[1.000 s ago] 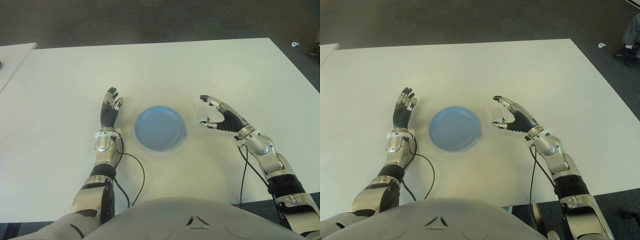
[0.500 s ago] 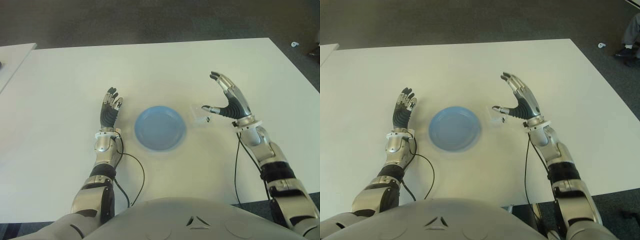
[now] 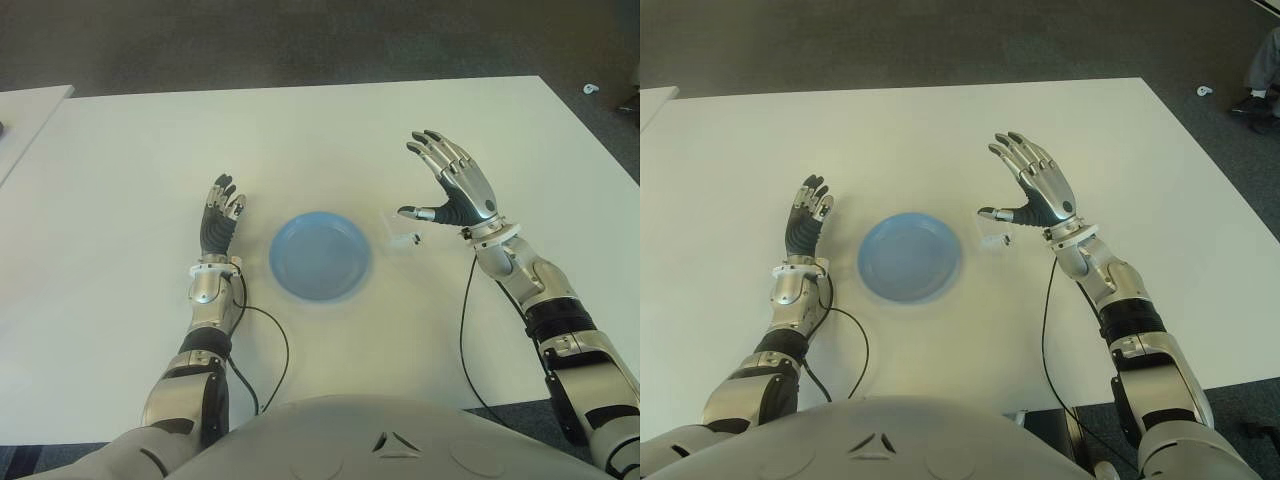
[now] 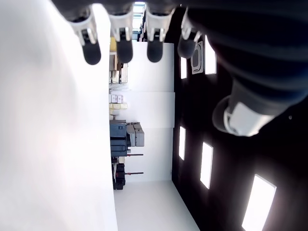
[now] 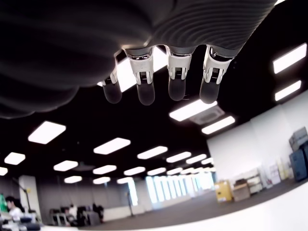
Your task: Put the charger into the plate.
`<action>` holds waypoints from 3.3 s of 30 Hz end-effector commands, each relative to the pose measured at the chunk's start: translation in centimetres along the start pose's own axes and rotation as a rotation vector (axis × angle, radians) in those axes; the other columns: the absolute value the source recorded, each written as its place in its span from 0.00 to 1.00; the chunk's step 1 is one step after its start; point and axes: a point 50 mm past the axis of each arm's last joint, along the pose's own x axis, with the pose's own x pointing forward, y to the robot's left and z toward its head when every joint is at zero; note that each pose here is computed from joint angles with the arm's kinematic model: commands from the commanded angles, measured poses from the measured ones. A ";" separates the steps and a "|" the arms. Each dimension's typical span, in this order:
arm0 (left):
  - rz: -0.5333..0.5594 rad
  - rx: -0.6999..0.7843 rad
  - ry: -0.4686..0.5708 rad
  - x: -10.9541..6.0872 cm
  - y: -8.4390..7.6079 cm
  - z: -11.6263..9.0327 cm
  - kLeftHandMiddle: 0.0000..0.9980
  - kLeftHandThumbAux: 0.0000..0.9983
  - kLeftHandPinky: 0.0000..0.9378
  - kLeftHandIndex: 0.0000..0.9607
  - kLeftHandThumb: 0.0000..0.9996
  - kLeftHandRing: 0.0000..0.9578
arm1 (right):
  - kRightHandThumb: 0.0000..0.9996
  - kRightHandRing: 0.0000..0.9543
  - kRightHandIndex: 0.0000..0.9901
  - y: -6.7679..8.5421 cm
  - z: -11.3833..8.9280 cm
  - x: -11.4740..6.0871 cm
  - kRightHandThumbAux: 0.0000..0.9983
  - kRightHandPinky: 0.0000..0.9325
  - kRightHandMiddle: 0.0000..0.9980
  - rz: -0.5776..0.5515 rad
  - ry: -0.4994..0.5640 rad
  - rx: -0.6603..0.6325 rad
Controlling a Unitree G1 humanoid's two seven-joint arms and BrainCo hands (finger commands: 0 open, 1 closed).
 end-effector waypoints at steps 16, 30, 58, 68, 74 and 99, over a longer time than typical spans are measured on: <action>0.049 -0.023 0.303 -5.4 0.7 -5.3 0.08 0.53 0.12 0.00 0.00 0.08 | 0.26 0.00 0.00 2.1 -2.4 0.8 0.13 0.00 0.00 0.270 0.010 -0.059; 0.045 -0.017 0.298 -5.6 0.8 -5.3 0.07 0.53 0.12 0.00 0.00 0.09 | 0.29 0.00 0.00 2.6 -2.8 0.3 0.12 0.00 0.00 0.556 -0.090 -0.161; 0.042 -0.021 0.295 -5.7 0.9 -5.2 0.07 0.52 0.11 0.00 0.00 0.08 | 0.30 0.00 0.00 2.6 -3.0 -0.1 0.14 0.00 0.00 0.725 -0.211 -0.285; 0.040 -0.019 0.297 -5.7 1.0 -5.2 0.08 0.52 0.12 0.00 0.00 0.08 | 0.28 0.00 0.00 2.8 -3.0 -0.3 0.15 0.00 0.00 0.726 -0.222 -0.290; 0.042 -0.020 0.297 -5.7 1.0 -5.2 0.08 0.52 0.12 0.00 0.00 0.08 | 0.26 0.00 0.00 2.9 -3.1 -0.5 0.14 0.00 0.00 0.727 -0.230 -0.298; 0.045 -0.031 0.294 -5.8 0.5 -5.3 0.09 0.51 0.14 0.00 0.00 0.10 | 0.25 0.00 0.00 3.8 -3.3 -0.6 0.15 0.00 0.00 0.674 -0.200 -0.292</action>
